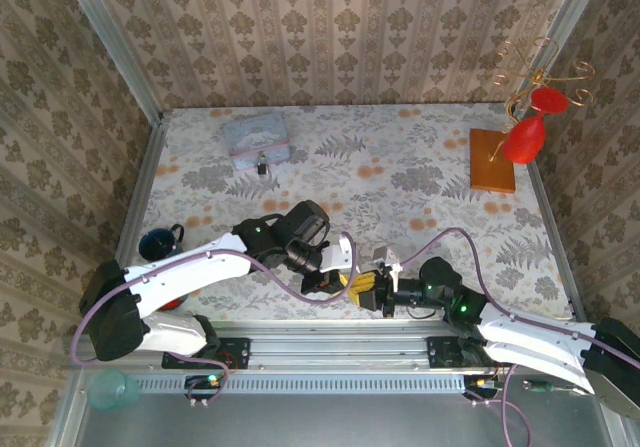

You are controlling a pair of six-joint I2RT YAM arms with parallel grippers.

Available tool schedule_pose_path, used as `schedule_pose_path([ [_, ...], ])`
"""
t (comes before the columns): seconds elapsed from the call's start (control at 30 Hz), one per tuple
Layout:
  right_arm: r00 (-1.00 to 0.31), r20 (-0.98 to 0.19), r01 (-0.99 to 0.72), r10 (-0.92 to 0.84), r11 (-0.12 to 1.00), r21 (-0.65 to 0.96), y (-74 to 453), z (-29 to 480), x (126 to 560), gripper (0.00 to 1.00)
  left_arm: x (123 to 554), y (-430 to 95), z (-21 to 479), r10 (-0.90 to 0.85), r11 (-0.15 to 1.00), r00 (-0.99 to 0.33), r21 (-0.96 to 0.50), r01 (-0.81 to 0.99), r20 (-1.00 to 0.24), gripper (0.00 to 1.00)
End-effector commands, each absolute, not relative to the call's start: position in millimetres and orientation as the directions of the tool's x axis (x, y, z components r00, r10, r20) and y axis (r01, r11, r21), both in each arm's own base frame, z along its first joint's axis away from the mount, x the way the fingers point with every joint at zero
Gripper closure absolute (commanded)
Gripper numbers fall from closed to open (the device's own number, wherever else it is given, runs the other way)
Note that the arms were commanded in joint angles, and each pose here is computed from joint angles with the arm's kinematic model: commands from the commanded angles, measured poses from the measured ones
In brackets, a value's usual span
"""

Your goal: Unlock a padlock with a key

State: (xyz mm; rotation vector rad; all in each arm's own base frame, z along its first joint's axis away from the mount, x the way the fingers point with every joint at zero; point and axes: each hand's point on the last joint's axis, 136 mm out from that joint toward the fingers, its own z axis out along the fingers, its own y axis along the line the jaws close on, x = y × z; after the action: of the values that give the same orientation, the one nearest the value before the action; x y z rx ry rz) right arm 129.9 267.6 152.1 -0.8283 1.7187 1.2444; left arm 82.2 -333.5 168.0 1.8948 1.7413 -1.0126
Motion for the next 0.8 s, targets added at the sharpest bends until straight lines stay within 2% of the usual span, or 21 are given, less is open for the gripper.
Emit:
schedule_pose_path([
  [0.0,-0.410,-0.912,-0.871,-0.015,0.303,0.387,269.3,162.7,136.9,0.86,78.5,-329.1,174.2,0.682,-0.189,0.007,-0.167,0.968,-0.731,1.00],
  [0.1,-0.414,-0.910,-0.868,-0.020,0.308,0.389,268.8,160.4,136.9,0.81,79.5,-327.7,176.5,0.676,-0.185,0.009,-0.158,0.970,-0.737,1.00],
  [0.23,-0.417,-0.908,-0.867,-0.022,0.309,0.391,268.6,159.9,136.6,0.81,80.5,-327.4,178.3,0.671,-0.184,0.011,-0.152,0.971,-0.741,1.00],
  [0.77,-0.424,-0.905,-0.854,0.009,0.329,0.404,269.0,168.8,143.0,1.00,82.5,-326.8,173.5,0.682,-0.175,-0.001,-0.165,0.971,-0.731,1.00],
])
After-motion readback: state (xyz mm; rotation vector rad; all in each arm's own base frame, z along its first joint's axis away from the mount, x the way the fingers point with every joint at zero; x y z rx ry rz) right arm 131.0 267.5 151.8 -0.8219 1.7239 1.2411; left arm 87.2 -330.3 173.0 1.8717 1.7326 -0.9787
